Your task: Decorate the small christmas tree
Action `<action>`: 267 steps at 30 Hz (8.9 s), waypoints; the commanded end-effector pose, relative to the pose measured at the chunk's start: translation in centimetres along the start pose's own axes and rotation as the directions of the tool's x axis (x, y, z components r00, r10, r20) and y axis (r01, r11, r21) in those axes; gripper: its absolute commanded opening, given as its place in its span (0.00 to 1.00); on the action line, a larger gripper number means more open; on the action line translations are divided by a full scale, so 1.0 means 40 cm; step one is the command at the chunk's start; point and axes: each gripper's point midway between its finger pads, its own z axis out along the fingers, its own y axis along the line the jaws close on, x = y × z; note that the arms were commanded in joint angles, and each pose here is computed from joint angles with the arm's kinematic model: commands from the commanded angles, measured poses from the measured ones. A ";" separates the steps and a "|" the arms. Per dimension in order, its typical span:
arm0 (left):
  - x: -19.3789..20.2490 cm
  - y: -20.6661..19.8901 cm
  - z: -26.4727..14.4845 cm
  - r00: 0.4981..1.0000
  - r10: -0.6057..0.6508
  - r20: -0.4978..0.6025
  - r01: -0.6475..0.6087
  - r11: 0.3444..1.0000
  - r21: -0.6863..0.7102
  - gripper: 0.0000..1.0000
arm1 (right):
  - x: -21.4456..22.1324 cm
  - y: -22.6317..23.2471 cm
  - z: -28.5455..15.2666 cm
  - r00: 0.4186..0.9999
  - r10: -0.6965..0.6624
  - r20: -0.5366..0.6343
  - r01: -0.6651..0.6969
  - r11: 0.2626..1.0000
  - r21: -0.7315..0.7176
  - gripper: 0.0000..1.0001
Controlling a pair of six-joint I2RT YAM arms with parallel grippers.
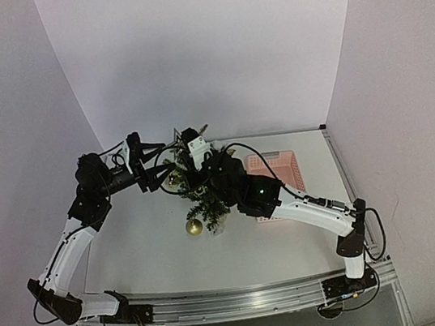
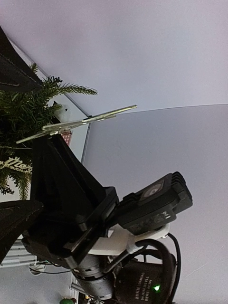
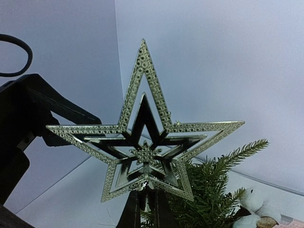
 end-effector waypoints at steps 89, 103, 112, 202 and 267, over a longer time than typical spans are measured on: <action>-0.046 -0.072 -0.019 0.995 -0.083 0.061 0.057 0.937 0.343 0.00 | -0.122 0.086 -0.106 0.979 0.103 -0.176 -0.203 0.577 -0.791 0.33; -0.038 -0.076 -0.021 0.995 -0.083 0.049 0.061 0.935 0.349 0.00 | -0.138 0.097 -0.096 0.979 0.129 -0.156 -0.201 0.551 -0.810 0.21; -0.044 -0.079 -0.023 0.995 -0.084 0.052 0.061 0.935 0.351 0.00 | -0.140 0.101 -0.099 0.977 0.141 -0.163 -0.214 0.538 -0.815 0.08; 0.270 0.088 -0.011 0.995 -0.051 -0.091 0.049 0.998 -0.025 0.85 | 0.014 -0.167 -0.006 0.995 0.080 -0.060 -0.099 0.763 -0.638 0.00; 0.264 0.087 -0.015 0.995 -0.032 -0.095 0.030 0.999 -0.026 0.86 | 0.154 -0.177 -0.012 0.998 -0.033 -0.048 -0.002 0.807 -0.591 0.19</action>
